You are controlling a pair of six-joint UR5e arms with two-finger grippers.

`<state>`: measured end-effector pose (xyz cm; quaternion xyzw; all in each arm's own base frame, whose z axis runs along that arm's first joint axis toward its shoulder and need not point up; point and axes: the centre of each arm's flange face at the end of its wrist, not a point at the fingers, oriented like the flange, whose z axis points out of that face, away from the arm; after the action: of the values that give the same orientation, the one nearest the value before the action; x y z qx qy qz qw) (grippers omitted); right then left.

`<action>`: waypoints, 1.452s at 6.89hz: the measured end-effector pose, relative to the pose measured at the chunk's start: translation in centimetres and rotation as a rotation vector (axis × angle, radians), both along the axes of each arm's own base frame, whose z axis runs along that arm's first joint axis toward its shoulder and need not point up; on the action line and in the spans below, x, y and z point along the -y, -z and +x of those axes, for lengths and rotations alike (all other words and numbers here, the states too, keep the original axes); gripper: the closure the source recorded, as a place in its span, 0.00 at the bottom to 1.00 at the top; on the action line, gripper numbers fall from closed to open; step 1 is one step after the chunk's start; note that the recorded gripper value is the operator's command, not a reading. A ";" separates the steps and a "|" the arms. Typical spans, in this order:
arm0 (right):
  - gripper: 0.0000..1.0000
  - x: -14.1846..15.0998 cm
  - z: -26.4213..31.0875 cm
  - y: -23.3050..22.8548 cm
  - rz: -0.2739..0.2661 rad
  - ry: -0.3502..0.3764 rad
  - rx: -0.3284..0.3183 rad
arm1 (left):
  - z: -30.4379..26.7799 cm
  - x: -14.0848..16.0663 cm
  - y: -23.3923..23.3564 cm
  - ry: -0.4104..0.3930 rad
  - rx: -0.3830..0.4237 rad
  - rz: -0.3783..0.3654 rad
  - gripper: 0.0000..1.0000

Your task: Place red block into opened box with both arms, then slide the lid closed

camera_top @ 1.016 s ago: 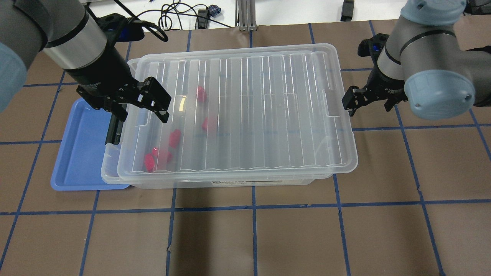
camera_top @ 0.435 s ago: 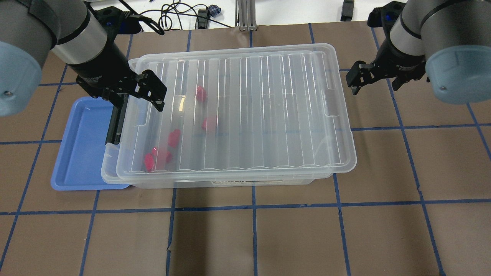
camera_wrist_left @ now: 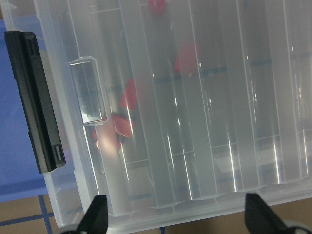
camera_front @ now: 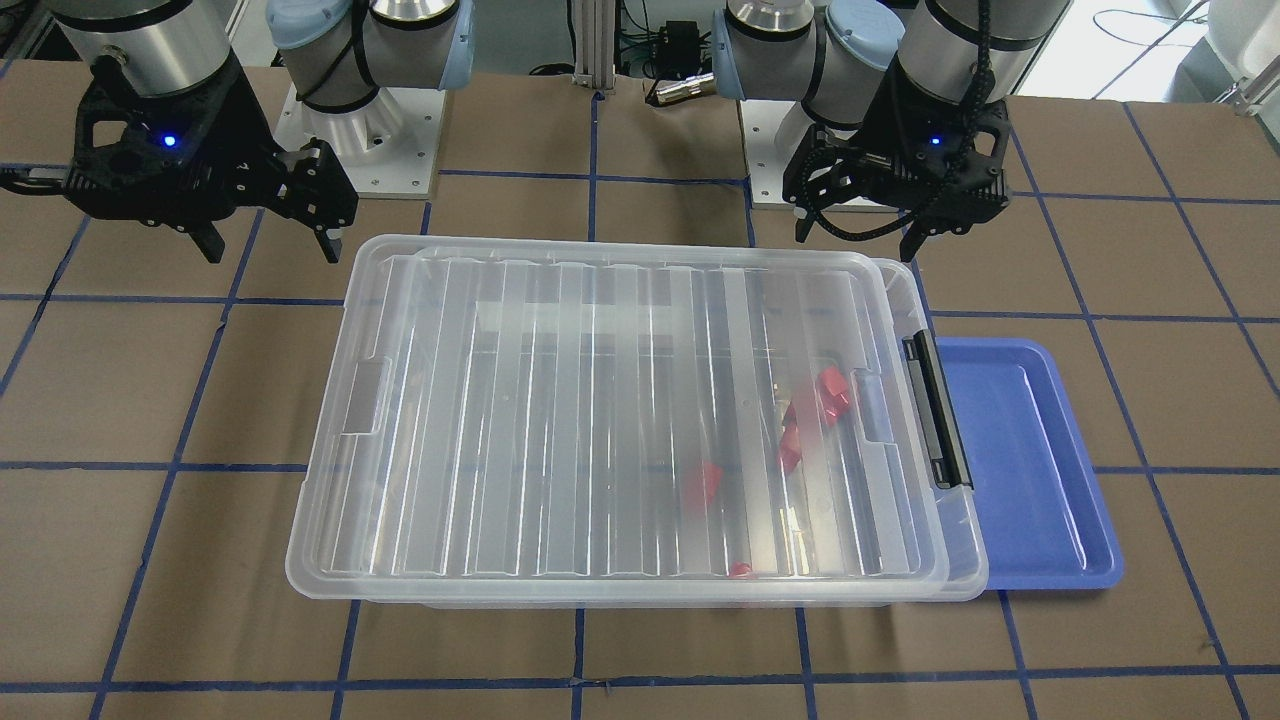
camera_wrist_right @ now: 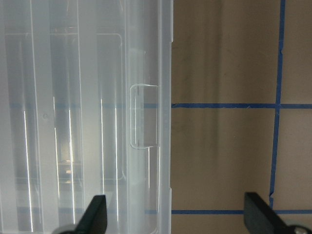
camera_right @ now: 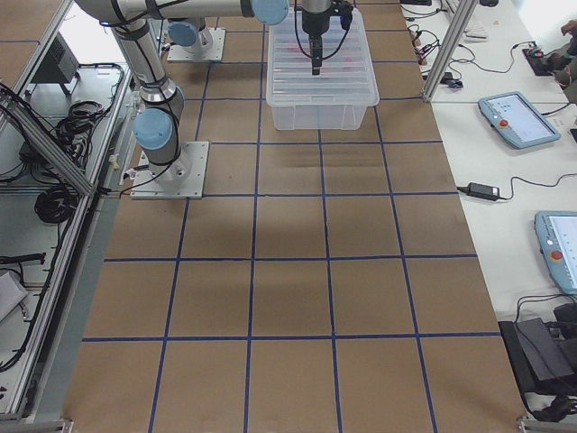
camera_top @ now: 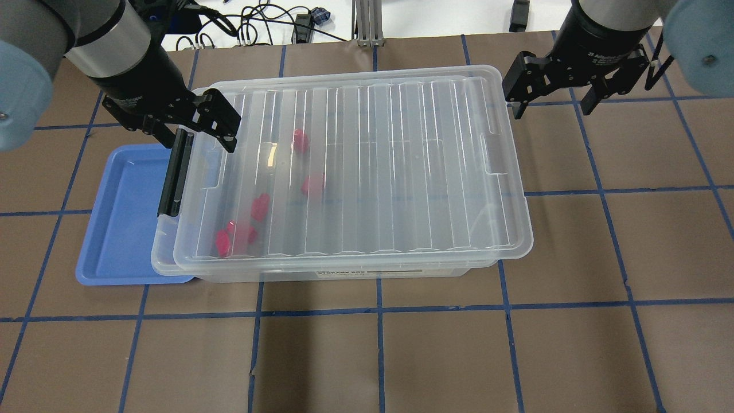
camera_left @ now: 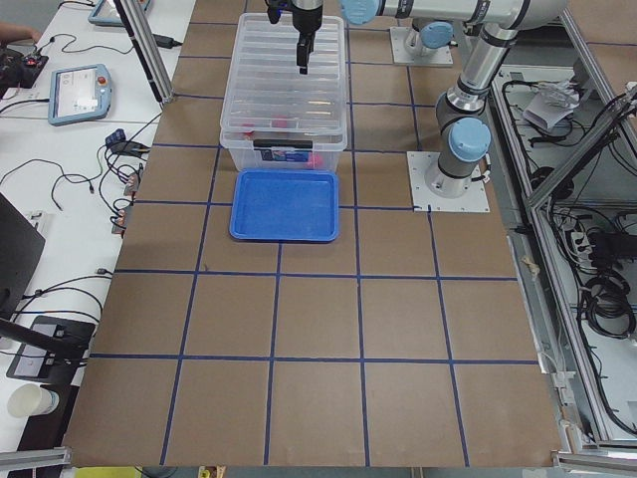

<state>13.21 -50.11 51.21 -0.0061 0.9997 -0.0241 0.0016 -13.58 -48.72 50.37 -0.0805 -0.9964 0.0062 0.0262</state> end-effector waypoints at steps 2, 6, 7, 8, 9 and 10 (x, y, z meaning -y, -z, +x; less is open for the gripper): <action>0.00 0.5 0.3 -0.2 0.008 0.011 0.001 | -0.1 1.2 -1.2 0.008 0.016 0.056 0.00; 0.00 0.5 0.2 -0.1 0.014 0.013 -0.004 | -0.5 2.1 1.3 0.017 0.022 0.083 0.00; 0.00 0.5 0.2 -0.1 0.014 0.013 -0.005 | -0.6 2.0 2.2 0.018 0.023 0.092 0.00; 0.00 0.5 0.2 -0.1 0.014 0.013 -0.006 | -0.6 1.6 2.1 0.019 0.025 0.083 0.00; 0.00 0.4 0.2 -0.1 0.015 0.013 -0.005 | -0.6 1.2 1.3 0.018 0.027 0.065 0.00; 0.00 0.3 0.2 0.0 0.015 0.013 -0.003 | -0.5 1.1 1.0 0.017 0.026 0.056 0.00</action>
<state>13.43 -50.40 51.23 0.0001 0.9999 -0.0164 -0.0002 -14.11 -49.85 49.40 -0.0880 -0.9957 -0.0230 0.0157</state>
